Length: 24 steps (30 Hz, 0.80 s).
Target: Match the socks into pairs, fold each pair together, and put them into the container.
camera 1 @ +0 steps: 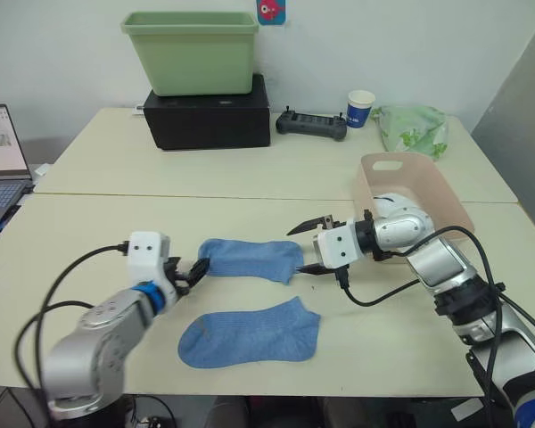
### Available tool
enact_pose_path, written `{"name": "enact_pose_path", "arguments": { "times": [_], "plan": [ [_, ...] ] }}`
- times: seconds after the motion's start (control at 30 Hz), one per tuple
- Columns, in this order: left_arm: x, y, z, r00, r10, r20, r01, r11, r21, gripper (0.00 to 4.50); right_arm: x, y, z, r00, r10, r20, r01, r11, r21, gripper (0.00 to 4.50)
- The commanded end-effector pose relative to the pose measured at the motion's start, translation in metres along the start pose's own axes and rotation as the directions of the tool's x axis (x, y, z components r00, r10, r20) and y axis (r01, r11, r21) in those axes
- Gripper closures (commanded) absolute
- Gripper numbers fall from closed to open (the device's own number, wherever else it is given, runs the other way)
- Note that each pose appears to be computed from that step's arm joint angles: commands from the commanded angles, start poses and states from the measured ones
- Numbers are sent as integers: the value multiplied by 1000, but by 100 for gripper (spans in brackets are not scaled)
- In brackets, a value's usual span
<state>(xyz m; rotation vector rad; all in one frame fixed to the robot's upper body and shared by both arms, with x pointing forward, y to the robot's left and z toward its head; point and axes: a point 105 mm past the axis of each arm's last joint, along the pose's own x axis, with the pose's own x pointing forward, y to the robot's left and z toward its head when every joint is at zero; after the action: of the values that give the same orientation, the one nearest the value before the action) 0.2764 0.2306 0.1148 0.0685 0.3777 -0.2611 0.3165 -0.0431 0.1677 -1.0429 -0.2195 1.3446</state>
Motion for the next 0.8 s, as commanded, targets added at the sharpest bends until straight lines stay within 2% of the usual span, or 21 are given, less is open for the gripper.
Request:
{"name": "enact_pose_path", "arguments": {
  "times": [0.03, 0.1, 0.17, 0.27, 0.37, 0.53, 0.67, 0.73, 0.8],
  "plan": [
    [-8, 2, 18, 987, -148, 63, 135, 974, 181, 5, -5, -13, 18, 992, -125, 10, 125, 991, 38, 90],
    [-13, -7, 29, 945, -320, 68, 285, 907, 309, 5, 0, -10, 26, 986, -167, 10, 164, 977, 139, 90],
    [-15, -11, 27, 902, -431, -20, 379, 770, 514, 5, 6, -4, 38, 982, -189, 14, 180, 953, 242, 90],
    [-7, -4, 20, 873, -477, -103, 431, 653, 623, 5, 12, 9, 50, 985, -170, 18, 157, 939, 305, 90],
    [7, 5, 14, 851, -490, -189, 465, 534, 706, 5, 13, 21, 49, 991, -134, 2, 125, 933, 338, 90],
    [31, 16, 16, 857, -473, -207, 437, 453, 777, 5, 7, 28, 38, 993, -109, -45, 118, 943, 312, 90],
    [50, 18, 8, 849, -468, -245, 443, 378, 813, 5, 1, 40, 21, 991, -70, -110, 93, 969, 228, 90],
    [57, 18, 6, 851, -466, -243, 434, 361, 825, 5, 1, 45, 16, 991, -69, -116, 91, 976, 197, 90],
    [61, 13, 5, 842, -481, -243, 432, 333, 838, 33, 4, 50, 6, 988, -74, -135, 96, 981, 168, 90]
  ]
}}
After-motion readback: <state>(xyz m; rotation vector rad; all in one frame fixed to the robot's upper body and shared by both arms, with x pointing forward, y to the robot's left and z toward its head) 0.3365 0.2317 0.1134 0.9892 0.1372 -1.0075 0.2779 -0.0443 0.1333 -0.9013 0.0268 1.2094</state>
